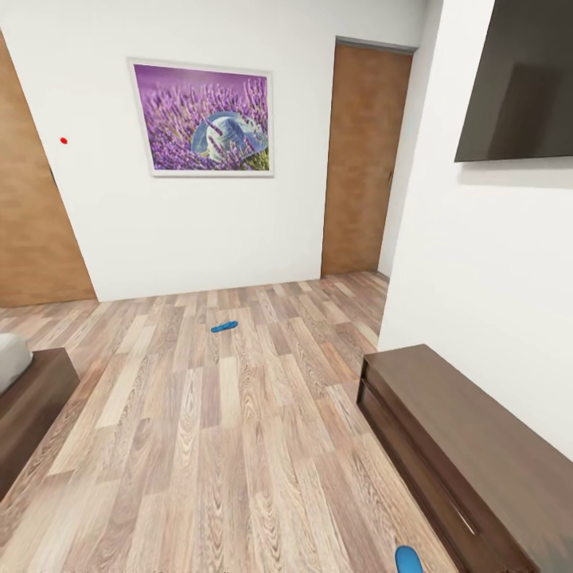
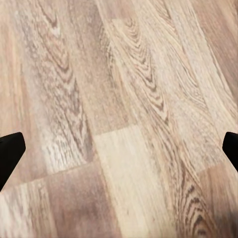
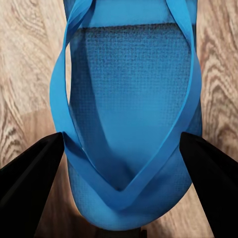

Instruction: In the bedroom, move the book from the bed onto either nightstand, and place the two sandals side by side next to the bed.

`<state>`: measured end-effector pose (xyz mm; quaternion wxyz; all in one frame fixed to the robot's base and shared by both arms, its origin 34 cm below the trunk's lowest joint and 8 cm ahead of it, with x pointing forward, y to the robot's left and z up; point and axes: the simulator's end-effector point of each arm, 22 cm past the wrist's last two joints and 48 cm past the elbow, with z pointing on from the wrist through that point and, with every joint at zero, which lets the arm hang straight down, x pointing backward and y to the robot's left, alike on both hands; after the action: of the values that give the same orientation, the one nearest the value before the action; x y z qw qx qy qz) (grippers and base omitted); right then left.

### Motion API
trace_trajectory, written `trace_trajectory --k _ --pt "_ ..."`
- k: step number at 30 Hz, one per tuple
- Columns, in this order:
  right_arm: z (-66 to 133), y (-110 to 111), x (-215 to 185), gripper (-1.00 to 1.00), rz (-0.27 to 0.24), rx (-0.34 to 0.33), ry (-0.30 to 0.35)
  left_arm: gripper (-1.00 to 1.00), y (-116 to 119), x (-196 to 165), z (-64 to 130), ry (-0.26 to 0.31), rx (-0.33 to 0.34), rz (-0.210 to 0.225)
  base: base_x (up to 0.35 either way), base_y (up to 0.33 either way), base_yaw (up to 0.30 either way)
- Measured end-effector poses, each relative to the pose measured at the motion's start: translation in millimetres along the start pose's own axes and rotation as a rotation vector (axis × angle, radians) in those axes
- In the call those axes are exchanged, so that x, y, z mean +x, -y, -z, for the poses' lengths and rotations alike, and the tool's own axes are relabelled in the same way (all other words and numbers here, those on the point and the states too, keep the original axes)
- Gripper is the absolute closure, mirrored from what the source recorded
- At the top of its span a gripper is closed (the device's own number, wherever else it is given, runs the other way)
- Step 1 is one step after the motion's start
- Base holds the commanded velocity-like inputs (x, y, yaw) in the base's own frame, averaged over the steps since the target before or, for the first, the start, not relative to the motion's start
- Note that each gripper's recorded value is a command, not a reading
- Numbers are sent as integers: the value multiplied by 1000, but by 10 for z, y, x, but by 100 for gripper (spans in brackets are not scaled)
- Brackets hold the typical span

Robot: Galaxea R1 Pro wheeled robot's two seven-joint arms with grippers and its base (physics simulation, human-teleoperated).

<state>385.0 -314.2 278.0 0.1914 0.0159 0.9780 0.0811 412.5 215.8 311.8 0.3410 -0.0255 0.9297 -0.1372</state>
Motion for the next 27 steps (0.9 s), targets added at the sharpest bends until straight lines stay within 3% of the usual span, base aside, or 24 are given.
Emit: trace_trajectory --k 27 --pt "-27 0 87 100 -3 0 -21 -100 -14 85 -5 -19 -3 5 0 0 -1"
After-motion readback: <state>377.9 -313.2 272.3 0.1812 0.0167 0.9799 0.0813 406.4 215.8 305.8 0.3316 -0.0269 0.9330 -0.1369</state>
